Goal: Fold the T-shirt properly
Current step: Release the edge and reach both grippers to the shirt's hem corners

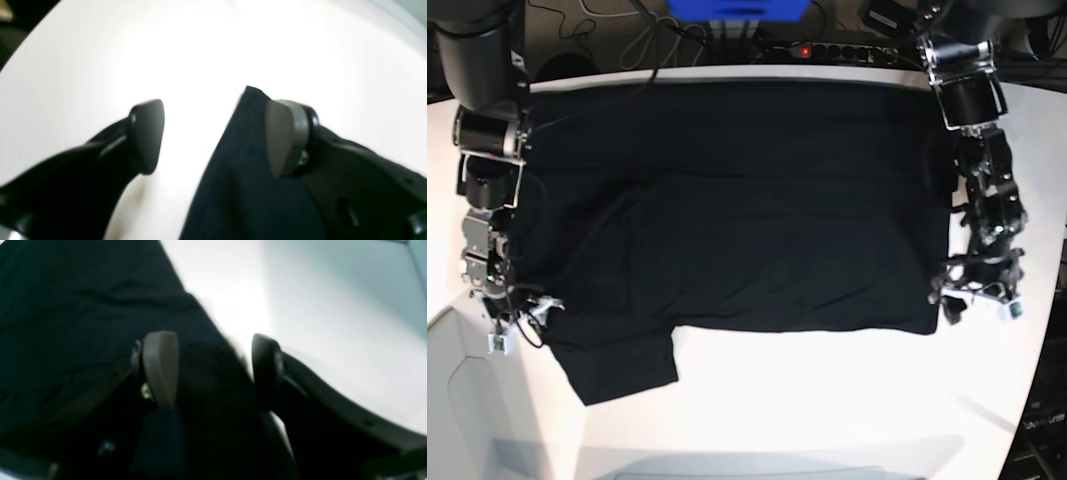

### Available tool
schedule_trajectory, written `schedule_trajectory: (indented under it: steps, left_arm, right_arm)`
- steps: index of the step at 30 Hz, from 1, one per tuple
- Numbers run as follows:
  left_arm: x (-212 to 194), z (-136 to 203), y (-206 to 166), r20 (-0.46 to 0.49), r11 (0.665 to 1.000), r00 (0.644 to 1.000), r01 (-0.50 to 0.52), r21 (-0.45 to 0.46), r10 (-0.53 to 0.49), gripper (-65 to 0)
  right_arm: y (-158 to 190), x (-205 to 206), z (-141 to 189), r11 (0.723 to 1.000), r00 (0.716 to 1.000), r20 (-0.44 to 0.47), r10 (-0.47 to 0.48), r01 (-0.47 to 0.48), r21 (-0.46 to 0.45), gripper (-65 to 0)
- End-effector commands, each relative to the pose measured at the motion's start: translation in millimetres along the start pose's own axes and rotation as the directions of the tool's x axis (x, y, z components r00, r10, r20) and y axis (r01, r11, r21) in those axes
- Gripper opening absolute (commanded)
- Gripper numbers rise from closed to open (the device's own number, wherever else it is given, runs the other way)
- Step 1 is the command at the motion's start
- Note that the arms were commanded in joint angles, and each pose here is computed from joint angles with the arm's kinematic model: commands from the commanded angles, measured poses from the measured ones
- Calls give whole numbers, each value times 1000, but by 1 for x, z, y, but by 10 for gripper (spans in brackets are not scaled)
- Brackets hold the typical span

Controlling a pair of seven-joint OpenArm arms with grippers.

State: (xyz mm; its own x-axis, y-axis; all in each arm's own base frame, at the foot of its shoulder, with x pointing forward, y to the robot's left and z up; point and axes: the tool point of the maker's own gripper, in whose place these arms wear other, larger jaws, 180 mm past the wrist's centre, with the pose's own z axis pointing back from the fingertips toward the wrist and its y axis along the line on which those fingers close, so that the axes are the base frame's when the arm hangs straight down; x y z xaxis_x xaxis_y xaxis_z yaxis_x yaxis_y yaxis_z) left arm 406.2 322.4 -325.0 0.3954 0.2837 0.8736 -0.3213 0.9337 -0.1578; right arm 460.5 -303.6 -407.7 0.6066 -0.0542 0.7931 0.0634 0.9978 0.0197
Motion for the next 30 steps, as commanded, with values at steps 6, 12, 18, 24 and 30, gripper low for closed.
schedule_trajectory:
  steps: [6, 12, 18, 24, 30]
  left_arm:
    - [11, -36, -8, 59, 1000, 998, 29, 2, -29, -192]
    - [-4, -64, -23, 25, 997, 997, 78, -7, -78, -192]
    - [-14, -78, -31, 8, 991, 991, 135, -9, -135, -193]
    - [-33, -86, -32, -53, 985, 983, 174, -5, -174, -197]
    - [-57, -87, -37, -112, 969, 963, 245, -28, -246, -336]
  right_arm:
    - [-22, 24, 2, 996, 997, 77, -16, 22, -87, -297]
    - [-24, 2, 0, 994, 999, 39, -33, 37, -106, -297]
    - [-12, -20, -2, 995, 999, 5, -40, 40, -89, -300]
    - [-4, -21, -4, 996, 999, 3, -44, 45, -78, -302]
    - [-3, -21, -5, 996, 999, 3, -46, 46, -75, -306]
